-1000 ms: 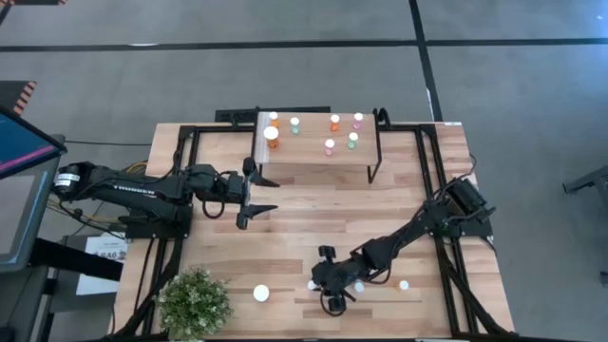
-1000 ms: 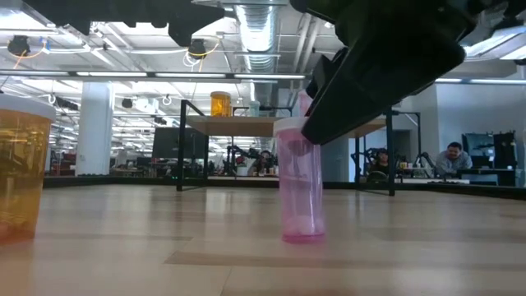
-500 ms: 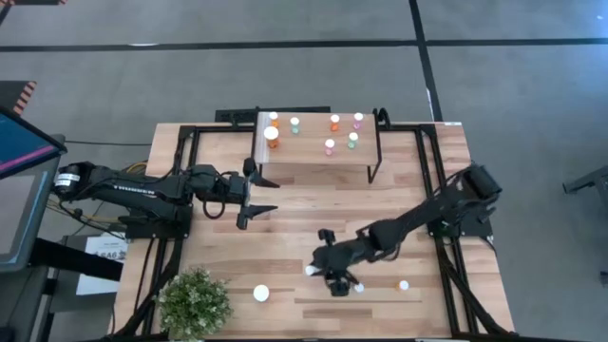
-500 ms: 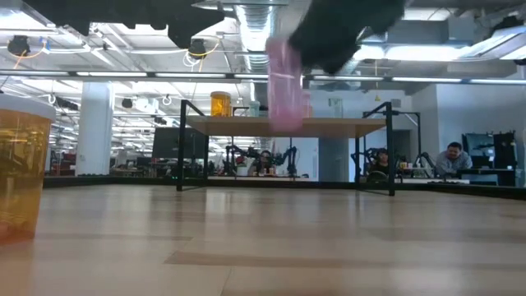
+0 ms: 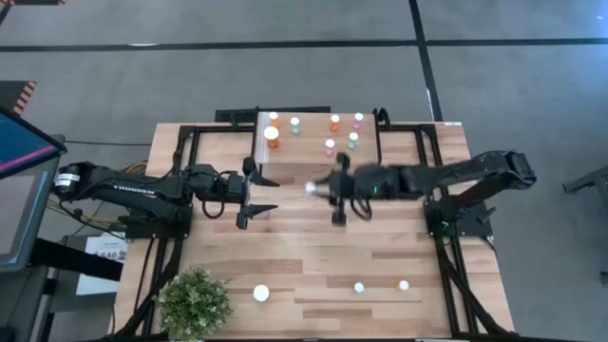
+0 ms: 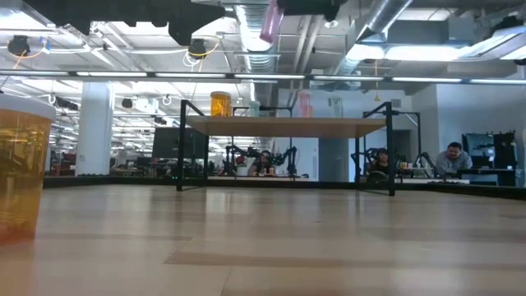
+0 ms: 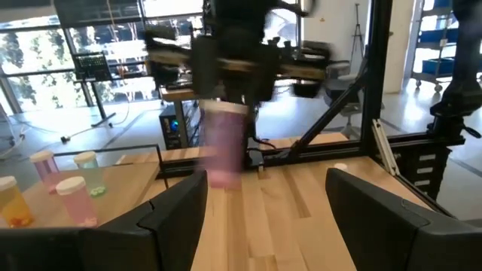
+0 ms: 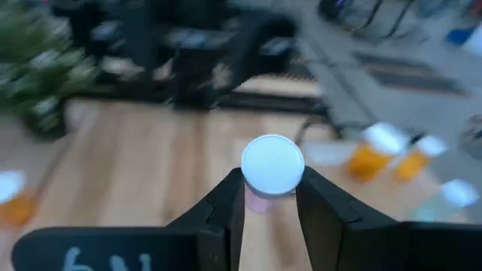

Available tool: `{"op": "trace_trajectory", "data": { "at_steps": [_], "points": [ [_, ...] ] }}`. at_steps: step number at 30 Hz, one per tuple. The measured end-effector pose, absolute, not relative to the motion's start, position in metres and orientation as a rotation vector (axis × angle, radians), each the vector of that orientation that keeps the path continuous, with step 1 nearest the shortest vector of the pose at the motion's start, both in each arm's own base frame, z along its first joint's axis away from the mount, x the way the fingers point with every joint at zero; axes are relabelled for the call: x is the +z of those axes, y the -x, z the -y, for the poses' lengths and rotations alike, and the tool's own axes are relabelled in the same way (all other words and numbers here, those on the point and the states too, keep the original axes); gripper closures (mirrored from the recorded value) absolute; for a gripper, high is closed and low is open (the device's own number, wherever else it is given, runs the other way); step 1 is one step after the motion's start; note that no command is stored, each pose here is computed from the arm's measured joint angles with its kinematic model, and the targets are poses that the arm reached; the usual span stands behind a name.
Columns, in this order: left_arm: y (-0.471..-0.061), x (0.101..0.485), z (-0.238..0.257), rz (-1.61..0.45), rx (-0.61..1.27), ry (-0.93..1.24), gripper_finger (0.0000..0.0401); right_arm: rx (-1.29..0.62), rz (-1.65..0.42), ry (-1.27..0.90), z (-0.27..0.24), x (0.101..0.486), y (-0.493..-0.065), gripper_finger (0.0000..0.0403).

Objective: Pick and place medicine bottles onto shelf by color
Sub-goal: Put the pink small pill bottle on the shelf

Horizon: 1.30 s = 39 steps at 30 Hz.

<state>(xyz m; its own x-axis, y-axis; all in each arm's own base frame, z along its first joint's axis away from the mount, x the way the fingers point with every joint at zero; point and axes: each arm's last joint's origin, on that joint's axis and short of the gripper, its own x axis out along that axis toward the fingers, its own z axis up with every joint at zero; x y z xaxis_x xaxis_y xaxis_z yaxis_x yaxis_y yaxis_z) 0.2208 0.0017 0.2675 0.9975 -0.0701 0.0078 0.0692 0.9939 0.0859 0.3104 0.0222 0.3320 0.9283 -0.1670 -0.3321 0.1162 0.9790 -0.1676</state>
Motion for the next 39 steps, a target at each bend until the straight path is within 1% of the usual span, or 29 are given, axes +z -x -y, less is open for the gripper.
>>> {"op": "trace_trajectory", "data": {
  "at_steps": [4,8,12,19,24,26,28,30,32,35,39],
  "points": [
    [-0.221,0.268,-0.002,0.011,-0.070,-0.086,0.0140,-0.242,-0.302,0.172,0.020,0.341,-0.308,0.0282],
    [-0.221,0.268,-0.002,0.011,-0.070,-0.086,0.0140,-0.318,-0.304,0.114,0.065,0.344,-0.303,0.0281],
    [-0.221,0.268,-0.002,0.012,-0.046,-0.095,0.0140,-0.388,-0.291,0.071,0.094,0.345,-0.296,0.0281],
    [-0.221,0.268,-0.003,0.012,-0.020,-0.106,0.0140,-0.461,-0.296,0.065,0.120,0.345,-0.286,0.0278],
    [-0.221,0.271,-0.004,0.042,0.015,-0.121,0.0140,-0.470,-0.287,0.069,0.123,0.346,-0.285,0.0257],
    [-0.221,0.272,-0.004,0.052,0.020,-0.120,0.0140,-0.472,-0.292,0.068,0.126,0.344,-0.291,0.0248],
    [-0.221,0.272,-0.004,0.053,0.020,-0.120,0.0140,-0.473,-0.338,0.060,0.130,0.340,-0.295,0.0242],
    [-0.221,0.272,-0.004,0.053,0.020,-0.121,0.0140,-0.481,-0.341,0.059,0.136,0.344,-0.302,0.0239],
    [-0.221,0.272,-0.004,0.054,0.020,-0.121,0.0140,-0.485,-0.358,0.055,0.142,0.346,-0.310,0.0239],
    [-0.221,0.272,-0.004,0.053,0.020,-0.121,0.0140,-0.490,-0.435,0.036,0.154,0.339,-0.320,0.0244],
    [-0.221,0.272,-0.004,0.051,0.020,-0.123,0.0140,-0.500,-0.467,0.025,0.164,0.339,-0.328,0.0252]
  ]
}}
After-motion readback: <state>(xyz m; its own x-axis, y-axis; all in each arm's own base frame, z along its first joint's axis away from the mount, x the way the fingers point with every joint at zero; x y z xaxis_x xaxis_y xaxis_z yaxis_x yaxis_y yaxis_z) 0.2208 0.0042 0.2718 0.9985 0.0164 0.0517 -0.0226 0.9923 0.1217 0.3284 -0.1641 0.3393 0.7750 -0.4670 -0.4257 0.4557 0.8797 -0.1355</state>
